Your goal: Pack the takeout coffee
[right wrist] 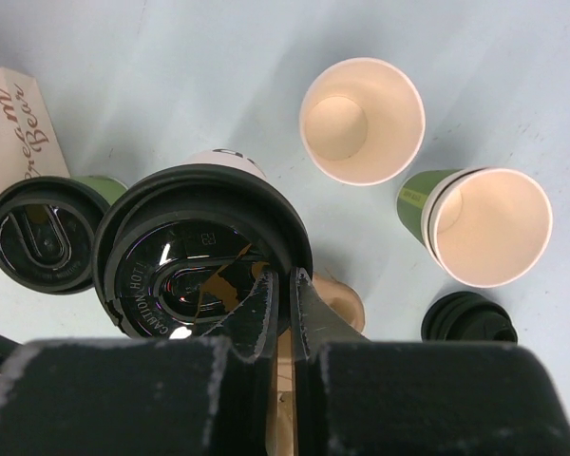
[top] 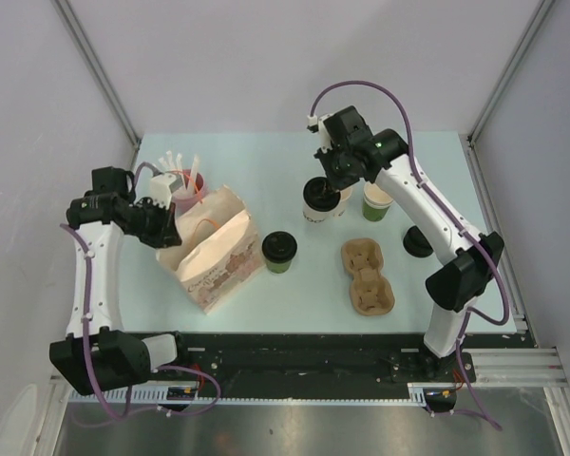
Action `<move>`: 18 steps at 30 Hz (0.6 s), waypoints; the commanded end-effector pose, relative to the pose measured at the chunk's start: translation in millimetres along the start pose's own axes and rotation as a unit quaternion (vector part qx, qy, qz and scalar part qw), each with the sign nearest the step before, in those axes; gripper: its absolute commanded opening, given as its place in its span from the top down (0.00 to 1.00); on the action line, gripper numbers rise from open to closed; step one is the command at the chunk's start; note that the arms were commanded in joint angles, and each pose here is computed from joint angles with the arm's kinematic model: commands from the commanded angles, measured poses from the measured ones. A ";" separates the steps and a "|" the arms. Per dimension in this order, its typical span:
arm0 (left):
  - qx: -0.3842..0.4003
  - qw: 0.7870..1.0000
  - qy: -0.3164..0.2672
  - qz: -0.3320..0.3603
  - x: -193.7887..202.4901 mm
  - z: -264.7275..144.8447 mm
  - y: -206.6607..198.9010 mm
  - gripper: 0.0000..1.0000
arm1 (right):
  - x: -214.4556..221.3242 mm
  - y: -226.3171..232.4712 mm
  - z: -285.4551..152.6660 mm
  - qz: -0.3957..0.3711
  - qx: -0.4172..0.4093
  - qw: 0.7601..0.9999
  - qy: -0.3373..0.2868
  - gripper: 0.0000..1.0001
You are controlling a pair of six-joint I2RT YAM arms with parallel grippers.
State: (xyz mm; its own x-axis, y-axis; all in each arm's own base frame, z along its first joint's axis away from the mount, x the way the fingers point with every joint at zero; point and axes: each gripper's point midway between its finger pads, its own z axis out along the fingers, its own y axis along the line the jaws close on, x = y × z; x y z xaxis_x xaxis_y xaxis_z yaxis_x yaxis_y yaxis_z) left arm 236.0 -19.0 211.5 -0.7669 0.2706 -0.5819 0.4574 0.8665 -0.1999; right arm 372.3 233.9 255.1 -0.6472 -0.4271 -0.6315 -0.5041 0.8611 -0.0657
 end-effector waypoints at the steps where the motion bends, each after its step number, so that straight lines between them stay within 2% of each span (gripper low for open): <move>1: 0.014 1.000 -0.009 -0.002 -9.3 6.5 -8.5 1.00 | -17.2 -11.7 -36.1 0.009 0.015 0.999 -0.046 1.00; 4: -0.001 1.000 -0.007 0.001 -10.4 5.7 -2.2 0.99 | -16.9 -11.8 -39.7 0.008 0.016 0.999 -0.046 1.00; 11: 0.033 0.999 -0.007 0.030 -25.0 16.6 -28.6 1.00 | -19.8 -14.7 -48.9 0.008 0.021 0.998 -0.054 1.00; 18: 0.031 0.999 -0.006 0.044 -27.5 17.9 -33.4 1.00 | -21.8 -17.1 -59.8 0.002 0.026 0.998 -0.058 1.00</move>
State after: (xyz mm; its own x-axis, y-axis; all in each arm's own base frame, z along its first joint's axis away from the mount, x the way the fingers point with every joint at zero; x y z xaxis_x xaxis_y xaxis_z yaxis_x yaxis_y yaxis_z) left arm 245.7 -53.7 209.7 -0.7301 0.3538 -0.5846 0.5463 0.8161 -0.1883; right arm 366.9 221.3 278.1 -0.6311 -0.4128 -0.6567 -0.4817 0.8722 -0.0854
